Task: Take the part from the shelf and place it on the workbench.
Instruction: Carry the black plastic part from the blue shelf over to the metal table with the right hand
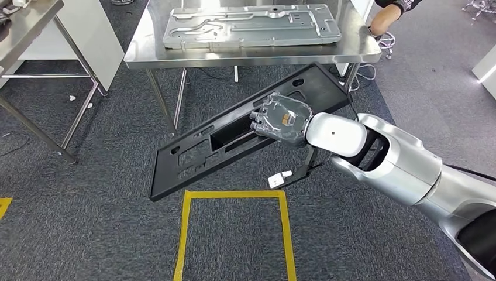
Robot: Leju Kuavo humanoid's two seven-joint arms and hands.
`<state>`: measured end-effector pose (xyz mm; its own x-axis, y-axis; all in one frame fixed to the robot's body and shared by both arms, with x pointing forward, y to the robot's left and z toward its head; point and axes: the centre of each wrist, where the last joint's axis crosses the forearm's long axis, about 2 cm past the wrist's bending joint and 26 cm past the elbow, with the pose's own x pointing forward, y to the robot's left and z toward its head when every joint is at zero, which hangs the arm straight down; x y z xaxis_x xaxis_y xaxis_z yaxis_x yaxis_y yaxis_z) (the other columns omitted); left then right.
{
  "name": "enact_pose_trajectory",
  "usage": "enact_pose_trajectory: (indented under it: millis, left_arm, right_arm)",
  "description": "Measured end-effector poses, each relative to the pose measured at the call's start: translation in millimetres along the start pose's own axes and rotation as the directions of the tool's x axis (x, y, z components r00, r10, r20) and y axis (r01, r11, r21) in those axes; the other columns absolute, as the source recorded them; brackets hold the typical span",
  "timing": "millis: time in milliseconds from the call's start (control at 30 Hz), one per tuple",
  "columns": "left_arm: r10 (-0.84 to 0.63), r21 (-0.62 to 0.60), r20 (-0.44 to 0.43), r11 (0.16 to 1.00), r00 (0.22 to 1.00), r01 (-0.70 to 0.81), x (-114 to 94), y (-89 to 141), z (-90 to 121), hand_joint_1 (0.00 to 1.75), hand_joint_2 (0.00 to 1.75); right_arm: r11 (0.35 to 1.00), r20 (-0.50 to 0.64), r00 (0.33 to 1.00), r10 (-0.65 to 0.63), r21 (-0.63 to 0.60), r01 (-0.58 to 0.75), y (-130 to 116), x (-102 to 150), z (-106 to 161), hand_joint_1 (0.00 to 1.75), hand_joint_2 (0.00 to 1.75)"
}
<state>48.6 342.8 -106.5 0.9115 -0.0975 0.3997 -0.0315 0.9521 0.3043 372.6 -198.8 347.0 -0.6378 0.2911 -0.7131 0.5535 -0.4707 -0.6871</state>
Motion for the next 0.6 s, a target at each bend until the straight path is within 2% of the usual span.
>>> enact_pose_trajectory:
  millis: [367, 600]
  left_arm:
    - [-0.003, -0.001, -0.02, 1.0, 1.0, 0.003, -5.1, -2.1, 2.1, 0.0, 1.75]
    - [0.008, 0.006, -0.024, 1.0, 1.0, -0.008, -0.5, -4.9, 1.4, 0.0, 1.75]
  right_arm:
    - [0.999, -0.035, 0.999, 0.026, 0.022, -0.025, 1.0, -12.6, 6.6, 1.75, 1.75]
    - [0.998, -0.137, 0.989, 0.064, -0.012, -0.066, -5.1, -29.4, 14.0, 1.75, 1.75]
